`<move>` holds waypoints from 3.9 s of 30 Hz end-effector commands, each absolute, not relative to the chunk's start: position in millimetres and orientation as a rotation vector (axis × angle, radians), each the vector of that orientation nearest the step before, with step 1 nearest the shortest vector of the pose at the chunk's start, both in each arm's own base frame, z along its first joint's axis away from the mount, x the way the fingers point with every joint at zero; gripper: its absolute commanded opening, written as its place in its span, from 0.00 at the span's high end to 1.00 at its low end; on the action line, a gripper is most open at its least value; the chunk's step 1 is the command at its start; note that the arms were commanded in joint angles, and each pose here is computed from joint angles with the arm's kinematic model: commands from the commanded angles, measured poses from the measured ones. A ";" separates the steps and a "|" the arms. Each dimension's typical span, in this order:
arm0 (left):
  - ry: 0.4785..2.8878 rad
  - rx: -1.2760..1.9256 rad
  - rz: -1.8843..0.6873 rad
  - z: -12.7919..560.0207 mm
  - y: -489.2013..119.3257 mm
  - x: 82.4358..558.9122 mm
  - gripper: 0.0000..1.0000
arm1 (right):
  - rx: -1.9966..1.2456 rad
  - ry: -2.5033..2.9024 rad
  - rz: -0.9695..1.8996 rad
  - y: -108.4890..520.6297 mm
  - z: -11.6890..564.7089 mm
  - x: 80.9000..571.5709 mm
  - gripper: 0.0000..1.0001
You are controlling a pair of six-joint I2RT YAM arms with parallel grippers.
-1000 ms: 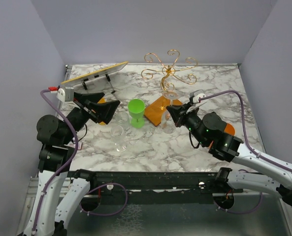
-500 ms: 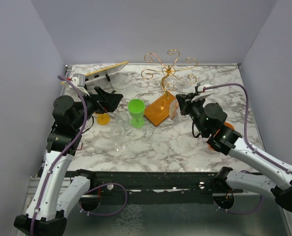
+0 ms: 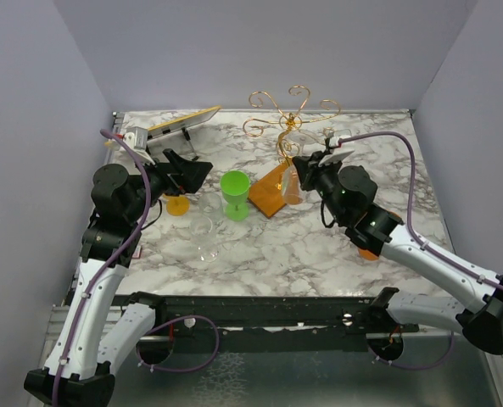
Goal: Place the wine glass upside down on the wine glass rack
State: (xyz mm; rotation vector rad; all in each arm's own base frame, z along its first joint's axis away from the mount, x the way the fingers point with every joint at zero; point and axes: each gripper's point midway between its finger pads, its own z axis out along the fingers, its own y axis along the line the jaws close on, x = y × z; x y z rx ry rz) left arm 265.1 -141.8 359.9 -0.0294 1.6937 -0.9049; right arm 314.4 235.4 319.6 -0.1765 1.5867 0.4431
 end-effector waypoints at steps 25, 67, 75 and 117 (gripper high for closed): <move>1.735 -0.059 -0.911 348.5 -141.6 265.0 0.01 | -0.417 1.470 0.679 283.0 348.3 296.4 1.00; 1.759 -0.057 -0.917 343.2 -143.9 268.3 0.01 | -0.320 1.530 0.469 252.8 297.2 317.4 0.63; 1.769 -0.050 -0.922 342.8 -145.4 269.3 0.01 | -0.290 1.508 0.492 247.4 306.8 311.7 0.47; 2.354 -0.055 -0.454 188.0 -176.6 346.9 0.44 | -0.141 1.587 0.573 170.0 339.9 235.9 0.36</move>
